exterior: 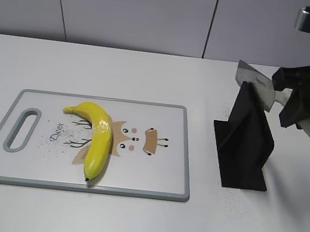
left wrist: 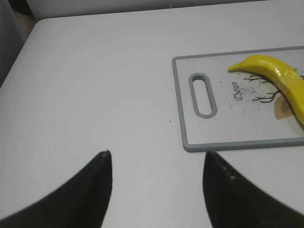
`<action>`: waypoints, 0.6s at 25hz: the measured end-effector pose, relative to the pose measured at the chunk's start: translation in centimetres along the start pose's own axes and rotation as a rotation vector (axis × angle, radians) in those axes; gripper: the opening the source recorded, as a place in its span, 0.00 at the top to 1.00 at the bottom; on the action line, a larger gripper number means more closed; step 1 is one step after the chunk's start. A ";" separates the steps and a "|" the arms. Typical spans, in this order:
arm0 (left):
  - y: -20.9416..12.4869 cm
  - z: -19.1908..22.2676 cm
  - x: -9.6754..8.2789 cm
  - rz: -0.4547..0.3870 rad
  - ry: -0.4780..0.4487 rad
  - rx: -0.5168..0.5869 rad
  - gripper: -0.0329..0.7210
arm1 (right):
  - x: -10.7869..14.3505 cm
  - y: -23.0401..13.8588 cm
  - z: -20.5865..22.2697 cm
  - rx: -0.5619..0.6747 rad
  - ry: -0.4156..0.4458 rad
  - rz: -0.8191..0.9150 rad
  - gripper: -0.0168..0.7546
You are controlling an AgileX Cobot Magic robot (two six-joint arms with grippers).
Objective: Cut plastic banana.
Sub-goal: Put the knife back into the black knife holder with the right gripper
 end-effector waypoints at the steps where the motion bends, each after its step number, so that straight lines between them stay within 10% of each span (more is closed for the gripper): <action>1: 0.0 0.0 0.0 0.000 0.000 0.000 0.19 | -0.1 -0.1 0.0 0.012 -0.005 -0.001 0.77; 15: 0.0 0.0 0.0 0.000 0.000 0.000 0.27 | 0.0 -2.0 2.9 0.302 -0.020 0.041 0.76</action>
Point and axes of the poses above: a point on each arm's last joint axis where the gripper is mounted, z pointing out along that axis toward the gripper, x along the wrist's bending axis when the last joint is at zero, y = z × x, the point moved 2 cm from there along z, pointing out along that axis toward the gripper, and after that the axes turned 5 degrees about z, right-handed, at the moved point
